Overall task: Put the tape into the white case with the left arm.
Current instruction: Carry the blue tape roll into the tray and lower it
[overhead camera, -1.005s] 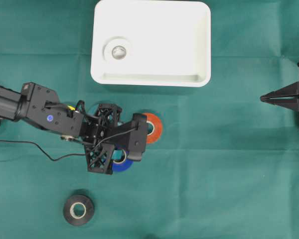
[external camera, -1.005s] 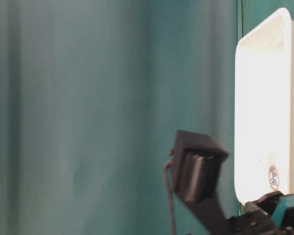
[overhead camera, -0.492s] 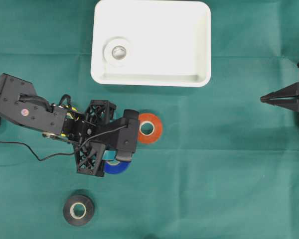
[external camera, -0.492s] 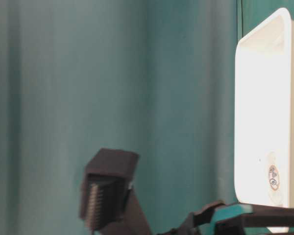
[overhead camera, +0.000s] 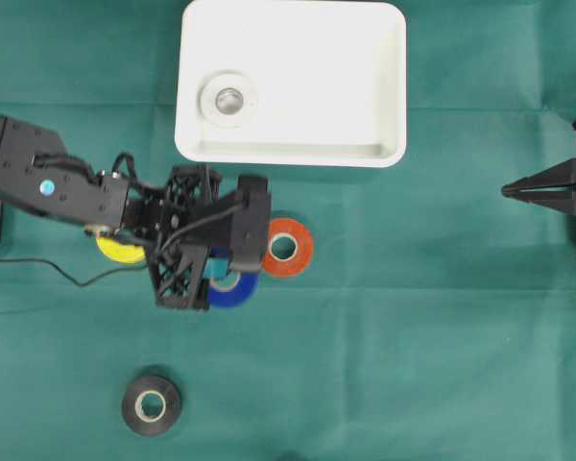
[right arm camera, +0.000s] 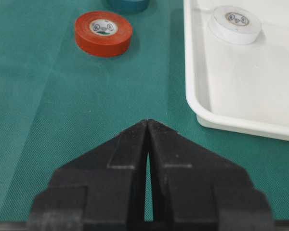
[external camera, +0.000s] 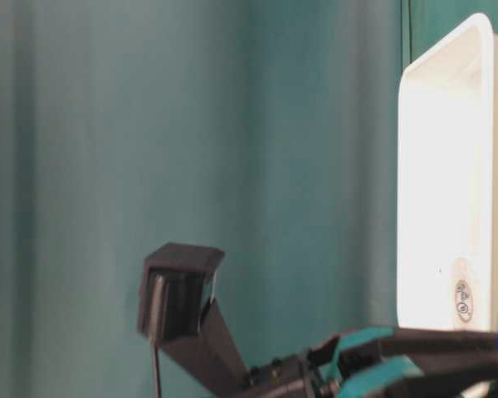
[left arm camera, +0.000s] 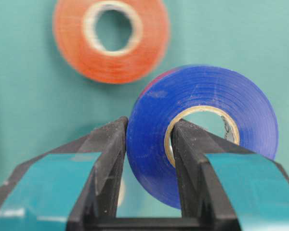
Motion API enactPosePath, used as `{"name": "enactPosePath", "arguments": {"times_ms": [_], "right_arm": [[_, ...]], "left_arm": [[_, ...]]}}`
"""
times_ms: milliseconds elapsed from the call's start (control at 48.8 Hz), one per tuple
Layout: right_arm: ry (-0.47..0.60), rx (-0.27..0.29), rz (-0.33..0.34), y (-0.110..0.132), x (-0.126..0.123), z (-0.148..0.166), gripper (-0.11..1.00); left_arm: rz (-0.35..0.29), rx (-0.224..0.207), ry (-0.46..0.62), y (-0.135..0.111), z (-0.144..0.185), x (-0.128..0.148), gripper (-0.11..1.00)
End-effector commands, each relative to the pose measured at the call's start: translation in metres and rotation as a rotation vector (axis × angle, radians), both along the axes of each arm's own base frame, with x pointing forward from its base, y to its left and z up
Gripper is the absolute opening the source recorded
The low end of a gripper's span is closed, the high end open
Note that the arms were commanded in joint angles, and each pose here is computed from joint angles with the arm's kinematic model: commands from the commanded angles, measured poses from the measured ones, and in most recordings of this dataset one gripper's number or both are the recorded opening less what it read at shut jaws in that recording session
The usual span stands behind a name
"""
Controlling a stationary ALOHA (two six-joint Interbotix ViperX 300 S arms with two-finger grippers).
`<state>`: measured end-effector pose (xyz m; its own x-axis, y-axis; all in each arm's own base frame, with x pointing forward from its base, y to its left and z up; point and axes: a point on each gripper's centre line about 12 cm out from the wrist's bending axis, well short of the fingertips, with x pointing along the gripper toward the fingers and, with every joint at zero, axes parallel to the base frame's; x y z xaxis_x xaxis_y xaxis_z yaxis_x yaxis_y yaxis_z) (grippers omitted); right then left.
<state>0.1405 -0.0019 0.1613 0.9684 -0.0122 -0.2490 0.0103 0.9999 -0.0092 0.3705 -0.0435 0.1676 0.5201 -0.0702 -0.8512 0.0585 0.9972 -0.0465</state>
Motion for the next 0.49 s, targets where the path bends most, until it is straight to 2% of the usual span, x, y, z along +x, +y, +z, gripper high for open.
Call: {"name": "enactPosePath", "arguments": {"times_ms": [0,472], "right_arm": [[-0.011,0.0,-0.001,0.0,0.002,0.004,-0.1],[-0.012,0.001,-0.002,0.0,0.002,0.005,-0.1]], "left_arm": [[0.03,-0.006,-0.066,0.011,0.021,0.007,0.26],[0.219,0.005,-0.152,0.086,0.027,0.023,0.26]]}}
